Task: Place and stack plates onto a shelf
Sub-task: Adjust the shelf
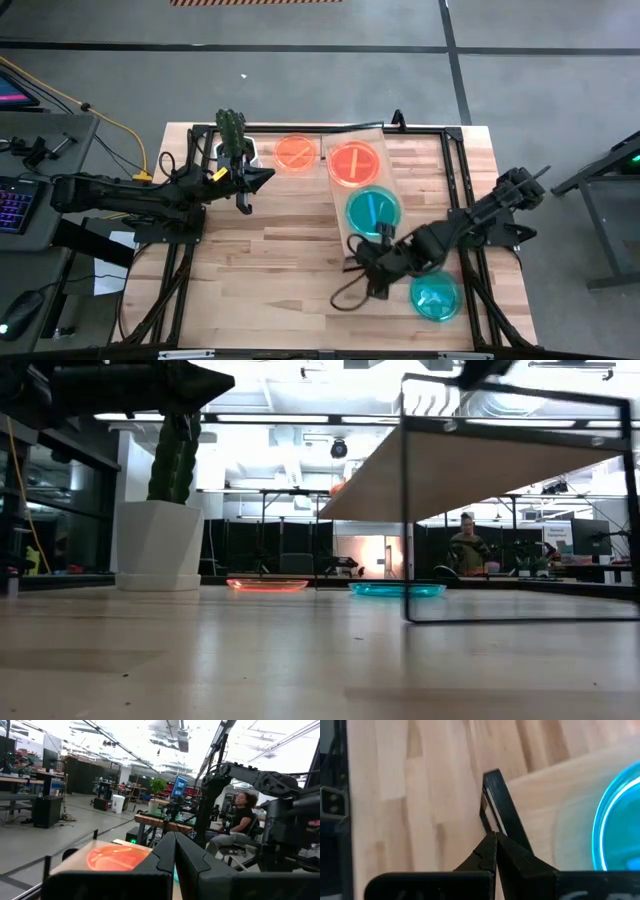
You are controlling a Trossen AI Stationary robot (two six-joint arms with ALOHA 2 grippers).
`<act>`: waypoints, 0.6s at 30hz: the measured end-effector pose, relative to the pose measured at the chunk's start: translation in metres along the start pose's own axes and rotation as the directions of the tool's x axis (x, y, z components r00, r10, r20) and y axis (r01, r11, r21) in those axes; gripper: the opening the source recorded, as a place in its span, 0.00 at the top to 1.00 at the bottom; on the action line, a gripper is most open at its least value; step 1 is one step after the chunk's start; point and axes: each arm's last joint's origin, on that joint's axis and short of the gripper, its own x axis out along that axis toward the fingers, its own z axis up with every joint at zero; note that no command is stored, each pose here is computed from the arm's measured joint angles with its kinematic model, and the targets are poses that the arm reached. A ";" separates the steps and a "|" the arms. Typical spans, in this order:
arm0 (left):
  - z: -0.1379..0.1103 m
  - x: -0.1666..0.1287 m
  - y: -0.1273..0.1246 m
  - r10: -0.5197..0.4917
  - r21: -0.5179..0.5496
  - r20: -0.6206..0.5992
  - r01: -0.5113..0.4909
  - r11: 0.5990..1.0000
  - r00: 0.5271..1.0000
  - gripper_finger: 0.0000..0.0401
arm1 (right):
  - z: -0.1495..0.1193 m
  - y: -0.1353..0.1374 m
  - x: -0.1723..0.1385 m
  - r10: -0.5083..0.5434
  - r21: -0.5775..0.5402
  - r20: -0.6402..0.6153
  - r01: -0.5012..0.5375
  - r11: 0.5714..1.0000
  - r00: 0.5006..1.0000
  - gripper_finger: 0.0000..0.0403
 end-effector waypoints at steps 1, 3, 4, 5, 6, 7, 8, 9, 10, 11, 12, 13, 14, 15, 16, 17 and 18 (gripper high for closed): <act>0.000 0.000 0.000 0.000 0.000 0.000 0.000 1.000 1.000 1.00 | 0.004 -0.004 0.002 0.000 -0.012 0.014 0.000 1.000 1.000 1.00; 0.000 0.000 0.000 0.000 0.000 0.000 0.000 1.000 1.000 1.00 | 0.012 -0.010 0.005 0.000 -0.039 0.040 0.001 0.999 0.999 1.00; 0.000 0.000 0.000 0.000 0.000 0.000 0.000 1.000 1.000 1.00 | 0.016 -0.014 0.006 0.002 -0.050 0.053 0.001 0.999 0.999 1.00; 0.000 0.000 0.000 0.000 0.000 0.000 0.000 1.000 1.000 1.00 | 0.019 -0.017 0.007 0.004 -0.059 0.066 0.000 0.998 0.998 1.00; 0.000 0.000 0.000 0.000 0.000 0.000 0.000 1.000 1.000 1.00 | 0.022 -0.020 0.008 0.004 -0.067 0.078 0.001 0.998 0.997 1.00; 0.000 0.000 0.000 0.000 0.000 -0.001 0.000 1.000 1.000 1.00 | 0.025 -0.022 0.009 0.003 -0.073 0.086 0.004 0.997 0.996 1.00; 0.000 0.000 0.000 0.001 0.001 -0.004 -0.001 1.000 1.000 1.00 | 0.026 -0.024 0.010 0.006 -0.086 0.088 0.002 0.996 0.996 1.00; -0.001 0.000 0.000 0.001 0.001 -0.008 -0.001 1.000 1.000 1.00 | 0.027 -0.026 0.009 0.010 -0.099 0.085 -0.001 0.995 0.996 1.00; -0.001 0.000 0.000 0.002 0.001 -0.011 -0.002 1.000 1.000 1.00 | 0.027 -0.028 0.007 0.010 -0.112 0.081 -0.001 0.994 0.997 1.00; -0.001 0.000 0.000 0.003 0.002 -0.015 -0.003 1.000 1.000 1.00 | 0.025 -0.029 0.004 0.008 -0.121 0.076 0.002 0.993 0.997 1.00; -0.002 0.000 0.000 0.004 0.002 -0.021 -0.004 1.000 1.000 1.00 | 0.025 -0.031 -0.001 0.009 -0.122 0.079 0.001 0.993 0.997 1.00; -0.003 0.000 0.000 0.005 0.003 -0.027 -0.005 1.000 1.000 1.00 | 0.023 -0.032 -0.008 0.011 -0.118 0.086 0.000 0.993 0.996 1.00; -0.003 0.000 0.001 0.005 0.003 -0.029 -0.005 1.000 1.000 1.00 | 0.022 -0.033 -0.015 0.002 -0.114 0.100 0.010 0.993 0.995 1.00; -0.003 0.000 0.000 0.005 0.003 -0.028 -0.005 1.000 1.000 1.00 | 0.020 -0.034 -0.022 -0.012 -0.112 0.117 0.026 0.993 0.993 1.00; -0.003 0.000 0.000 0.005 0.003 -0.027 -0.005 1.000 1.000 1.00 | 0.019 -0.036 -0.029 -0.028 -0.110 0.143 0.044 0.993 0.989 1.00; -0.003 0.000 0.000 0.005 0.003 -0.028 -0.005 1.000 1.000 1.00 | 0.017 -0.037 -0.037 -0.045 -0.107 0.167 0.064 0.992 0.985 1.00; -0.003 0.000 0.001 0.005 0.003 -0.027 -0.005 1.000 1.000 1.00 | 0.015 -0.039 -0.044 -0.066 -0.096 0.187 0.085 0.992 0.980 1.00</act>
